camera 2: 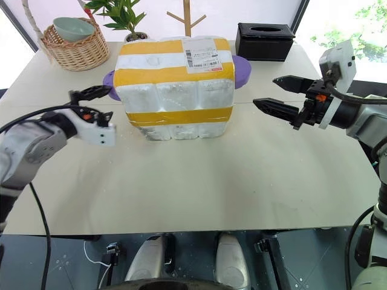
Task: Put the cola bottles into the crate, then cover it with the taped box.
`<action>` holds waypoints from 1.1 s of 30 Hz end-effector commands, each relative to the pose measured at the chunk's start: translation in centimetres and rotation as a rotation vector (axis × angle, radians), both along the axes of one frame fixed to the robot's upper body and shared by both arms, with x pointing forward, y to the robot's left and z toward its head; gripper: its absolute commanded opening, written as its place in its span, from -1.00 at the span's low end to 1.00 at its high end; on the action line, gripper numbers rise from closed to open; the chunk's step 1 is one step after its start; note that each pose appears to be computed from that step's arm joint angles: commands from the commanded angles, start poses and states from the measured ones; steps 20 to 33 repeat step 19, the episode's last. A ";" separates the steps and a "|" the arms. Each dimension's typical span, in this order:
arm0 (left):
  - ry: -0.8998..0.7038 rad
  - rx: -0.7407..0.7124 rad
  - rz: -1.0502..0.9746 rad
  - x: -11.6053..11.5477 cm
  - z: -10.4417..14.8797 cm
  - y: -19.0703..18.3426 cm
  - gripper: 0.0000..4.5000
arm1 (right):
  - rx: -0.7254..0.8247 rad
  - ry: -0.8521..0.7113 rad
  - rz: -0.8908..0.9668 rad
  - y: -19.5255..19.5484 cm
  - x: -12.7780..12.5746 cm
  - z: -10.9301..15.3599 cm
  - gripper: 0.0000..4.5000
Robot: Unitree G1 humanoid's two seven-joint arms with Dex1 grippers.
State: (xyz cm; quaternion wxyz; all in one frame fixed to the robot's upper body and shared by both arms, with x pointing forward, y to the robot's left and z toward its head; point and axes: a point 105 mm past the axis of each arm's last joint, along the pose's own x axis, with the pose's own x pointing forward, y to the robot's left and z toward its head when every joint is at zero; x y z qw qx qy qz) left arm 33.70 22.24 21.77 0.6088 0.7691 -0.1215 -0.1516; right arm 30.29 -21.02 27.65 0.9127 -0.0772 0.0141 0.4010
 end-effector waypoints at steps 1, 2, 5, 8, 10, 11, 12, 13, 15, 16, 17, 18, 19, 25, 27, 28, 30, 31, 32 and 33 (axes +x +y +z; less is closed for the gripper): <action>0.058 -0.210 -0.100 -3.0 1.4 0.9 0.95 | -0.010 -0.050 -0.006 -0.4 -0.6 0.9 1.00; 0.139 -0.346 -0.096 -3.6 1.1 1.7 0.95 | -0.009 -0.044 -0.006 -0.4 -0.6 0.8 1.00; 0.558 -1.023 0.006 -4.3 0.4 4.1 0.95 | -0.021 -0.025 -0.003 -0.6 -0.5 0.1 1.00; 0.844 -1.288 -0.064 -5.4 2.6 3.5 0.95 | -0.039 -0.009 0.009 -0.6 -0.3 -0.5 1.00; 0.850 -1.235 -0.096 -5.6 4.3 3.2 0.95 | -0.026 0.001 0.035 -0.4 -0.2 -0.5 1.00; 0.891 -1.228 -0.115 -5.9 4.8 2.8 0.95 | -0.025 0.003 0.044 -0.3 -0.2 -0.5 1.00; 0.966 -1.222 -0.161 -6.8 5.2 2.1 0.95 | -0.027 0.005 0.052 -0.2 -0.1 -0.6 1.00; 1.034 -1.221 -0.190 -7.5 5.5 1.6 0.95 | -0.029 0.006 0.058 -0.1 0.0 -0.7 1.00; 1.130 -1.200 -0.208 -8.4 5.7 1.4 0.95 | -0.031 0.009 0.070 0.2 0.2 -0.8 1.00; 1.142 -1.182 -0.204 -8.6 5.7 1.5 0.95 | -0.029 0.010 0.077 0.4 0.2 -0.9 1.00; 1.150 -1.167 -0.188 -8.6 5.6 1.7 0.95 | -0.030 0.011 0.085 0.5 0.3 -0.9 1.00; 1.155 -1.151 -0.180 -8.6 5.4 1.8 0.95 | -0.031 0.012 0.094 0.7 0.3 -1.0 1.00; 1.150 -1.135 -0.185 -8.6 5.5 1.8 0.95 | -0.035 0.013 0.102 0.9 0.3 -1.1 1.00; 1.150 -1.135 -0.185 -8.6 5.5 1.8 0.95 | -0.035 0.013 0.102 0.9 0.3 -1.1 1.00; 1.150 -1.135 -0.185 -8.6 5.5 1.8 0.95 | -0.035 0.013 0.102 0.9 0.3 -1.1 1.00; 1.150 -1.135 -0.185 -8.6 5.5 1.8 0.95 | -0.035 0.013 0.102 0.9 0.3 -1.1 1.00; 1.150 -1.135 -0.185 -8.6 5.5 1.8 0.95 | -0.035 0.013 0.102 0.9 0.3 -1.1 1.00; 1.150 -1.135 -0.185 -8.6 5.5 1.8 0.95 | -0.035 0.013 0.102 0.9 0.3 -1.1 1.00; 1.150 -1.135 -0.185 -8.6 5.5 1.8 0.95 | -0.035 0.013 0.102 0.9 0.3 -1.1 1.00; 1.150 -1.135 -0.185 -8.6 5.5 1.8 0.95 | -0.035 0.013 0.102 0.9 0.3 -1.1 1.00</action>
